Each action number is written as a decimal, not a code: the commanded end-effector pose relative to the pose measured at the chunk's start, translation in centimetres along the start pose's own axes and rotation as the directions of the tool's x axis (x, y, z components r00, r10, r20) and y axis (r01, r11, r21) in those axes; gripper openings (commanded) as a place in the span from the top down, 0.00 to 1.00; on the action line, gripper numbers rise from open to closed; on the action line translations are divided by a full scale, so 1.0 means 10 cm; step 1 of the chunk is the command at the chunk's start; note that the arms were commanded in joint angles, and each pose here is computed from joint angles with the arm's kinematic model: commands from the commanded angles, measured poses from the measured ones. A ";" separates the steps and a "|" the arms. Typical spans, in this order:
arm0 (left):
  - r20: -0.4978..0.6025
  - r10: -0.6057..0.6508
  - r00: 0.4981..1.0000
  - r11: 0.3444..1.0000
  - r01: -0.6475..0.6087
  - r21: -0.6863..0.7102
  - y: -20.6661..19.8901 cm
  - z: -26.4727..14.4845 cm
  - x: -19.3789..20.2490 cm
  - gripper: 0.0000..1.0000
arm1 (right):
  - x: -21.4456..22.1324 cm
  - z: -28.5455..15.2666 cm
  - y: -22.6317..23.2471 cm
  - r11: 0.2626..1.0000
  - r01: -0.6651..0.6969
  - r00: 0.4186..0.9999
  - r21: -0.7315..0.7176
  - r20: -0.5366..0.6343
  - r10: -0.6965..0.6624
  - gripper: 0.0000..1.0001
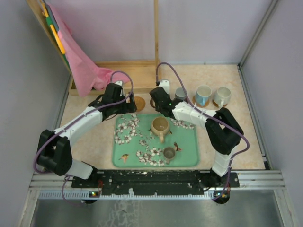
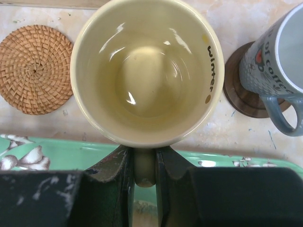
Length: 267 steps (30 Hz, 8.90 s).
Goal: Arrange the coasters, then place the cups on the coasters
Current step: Place the cup on the coaster, then pick up the cup from the tray.
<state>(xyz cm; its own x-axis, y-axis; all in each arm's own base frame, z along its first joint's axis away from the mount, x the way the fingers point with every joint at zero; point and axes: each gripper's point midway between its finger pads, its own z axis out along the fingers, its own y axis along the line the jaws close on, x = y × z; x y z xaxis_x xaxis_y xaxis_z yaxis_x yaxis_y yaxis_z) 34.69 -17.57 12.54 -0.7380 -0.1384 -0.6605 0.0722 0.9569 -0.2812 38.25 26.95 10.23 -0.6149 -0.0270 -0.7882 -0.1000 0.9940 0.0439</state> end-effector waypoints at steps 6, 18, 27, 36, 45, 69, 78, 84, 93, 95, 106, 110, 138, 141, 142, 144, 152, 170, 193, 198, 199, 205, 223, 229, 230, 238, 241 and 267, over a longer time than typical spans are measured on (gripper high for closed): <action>0.005 -0.010 1.000 1.000 0.010 0.000 0.03 -0.06 0.00 0.00 | -0.77 0.00 0.20 0.988 -0.143 0.965 -0.054 0.216 0.151 1.00; -0.003 -0.005 1.000 1.000 0.005 -0.001 0.04 -0.06 0.03 0.00 | -0.81 0.12 0.19 0.988 -0.146 0.963 -0.039 0.224 0.151 1.00; -0.008 0.000 1.000 1.000 0.000 0.002 0.04 -0.06 0.04 0.00 | -0.76 0.22 0.17 0.990 -0.138 0.968 -0.024 0.209 0.140 1.00; -0.011 0.000 1.000 1.000 0.000 0.003 0.03 -0.04 0.03 0.00 | -0.72 0.26 0.16 0.991 -0.129 0.972 -0.017 0.197 0.130 1.00; -0.010 0.000 1.000 1.000 0.000 0.001 0.04 -0.03 0.03 0.00 | -0.63 0.31 0.17 0.993 -0.115 0.978 -0.020 0.171 0.117 1.00; -0.015 -0.004 1.000 1.000 0.004 0.008 0.04 -0.02 0.05 0.00 | -0.51 0.36 0.21 0.995 -0.092 0.987 -0.030 0.132 0.095 1.00; -0.017 -0.006 1.000 1.000 0.006 0.010 0.04 -0.01 0.05 0.00 | -0.45 0.38 0.20 0.996 -0.081 0.990 -0.023 0.112 0.083 1.00; -0.018 -0.010 1.000 1.000 0.010 0.013 0.03 -0.01 0.05 0.00 | -0.42 0.38 0.19 0.997 -0.075 0.992 -0.016 0.099 0.076 1.00; -0.016 -0.015 1.000 1.000 0.016 0.020 0.02 -0.01 0.05 0.00 | -0.36 0.38 0.18 0.998 -0.061 0.995 -0.011 0.072 0.062 1.00; -0.014 -0.016 1.000 1.000 0.016 0.020 0.02 -0.01 0.05 0.00 | -0.35 0.39 0.17 0.998 -0.060 0.996 -0.009 0.069 0.060 1.00; -0.013 -0.016 1.000 1.000 0.016 0.025 0.01 -0.01 0.04 0.00 | -0.29 0.39 0.18 0.998 -0.060 0.997 -0.011 0.052 0.060 0.94; -0.011 -0.016 1.000 1.000 0.016 0.026 0.00 -0.01 0.03 0.00 | -0.28 0.39 0.17 0.998 -0.058 0.997 -0.008 0.050 0.058 0.92; -0.011 -0.020 1.000 1.000 0.020 0.024 0.01 -0.01 0.03 0.00 | -0.29 0.35 0.15 0.997 -0.070 0.996 -0.014 0.056 0.071 0.67; -0.008 -0.020 1.000 1.000 0.020 0.021 0.01 -0.01 0.03 0.00 | -0.34 0.31 0.14 0.997 -0.075 0.995 -0.017 0.067 0.076 0.67; -0.007 -0.019 1.000 1.000 0.019 0.021 0.01 -0.01 0.02 0.00 | -0.36 0.28 0.14 0.997 -0.078 0.994 -0.019 0.072 0.079 0.66; -0.006 -0.017 1.000 1.000 0.017 0.020 0.02 -0.01 0.02 0.00 | -0.41 0.23 0.14 0.996 -0.084 0.993 -0.024 0.083 0.085 0.66; 0.001 -0.026 1.000 1.000 0.026 0.010 0.03 -0.03 0.00 0.00 | -0.63 -0.08 0.10 0.995 -0.095 0.987 -0.039 0.129 0.100 0.61; 0.002 -0.036 0.999 0.999 0.036 0.027 -0.02 -0.15 -0.05 0.00 | -0.79 -0.61 0.02 0.992 -0.118 0.983 -0.048 0.135 0.124 0.13; 0.034 -0.017 0.999 1.000 0.017 -0.021 -0.55 -0.25 0.15 0.00 | -0.76 -1.42 -0.74 0.995 -0.086 0.966 0.043 0.247 0.072 0.10; 0.005 0.000 1.000 1.000 0.000 -0.031 -0.83 -0.26 0.35 0.00 | -0.71 -1.58 -0.90 0.993 -0.110 0.961 0.028 0.259 0.099 0.09; 0.005 0.006 1.000 0.999 -0.006 -0.033 -0.88 -0.28 0.38 0.00 | -0.70 -1.60 -0.94 0.993 -0.112 0.961 0.040 0.258 0.098 0.09; -0.030 0.040 0.999 0.999 -0.041 -0.022 -1.18 -0.34 0.66 0.00 | -0.65 -1.67 -1.15 0.985 -0.137 0.961 0.106 0.256 0.106 0.09; -0.061 0.111 0.992 0.994 -0.109 0.030 -1.68 -0.56 1.28 0.00 | -0.45 -1.78 -1.45 0.965 -0.210 0.955 0.154 0.244 0.169 0.08; -0.071 0.104 0.992 0.994 -0.105 -0.002 -1.73 -0.51 1.41 0.00 | -0.38 -1.83 -1.54 0.961 -0.222 0.952 0.167 0.250 0.177 0.08; -0.071 0.096 0.993 0.995 -0.097 -0.009 -1.72 -0.50 1.42 0.00 | -0.38 -1.85 -1.55 0.960 -0.226 0.950 0.166 0.254 0.180 0.08; -0.028 0.088 0.996 0.995 -0.089 -0.039 -1.74 -0.37 1.41 0.01 | -0.32 -1.90 -1.62 0.958 -0.230 0.950 0.169 0.253 0.183 0.08; -0.026 0.073 0.997 0.996 -0.075 -0.050 -1.73 -0.34 1.43 0.00 | -0.30 -1.90 -1.64 0.957 -0.231 0.950 0.175 0.253 0.183 0.08; -0.031 0.091 0.995 0.992 -0.094 -0.084 -1.76 -0.22 1.47 0.30 | -0.29 -1.89 -1.68 0.955 -0.231 0.950 0.188 0.255 0.180 0.08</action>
<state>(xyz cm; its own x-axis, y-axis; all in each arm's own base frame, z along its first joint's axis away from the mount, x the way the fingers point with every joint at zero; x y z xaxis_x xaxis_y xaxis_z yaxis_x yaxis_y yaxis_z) 21.10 -35.50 9.43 -0.7482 -0.0240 -0.6630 0.1041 0.9827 -0.1530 26.58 8.99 22.17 -0.4537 0.1462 -0.8791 0.1603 0.9837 0.0809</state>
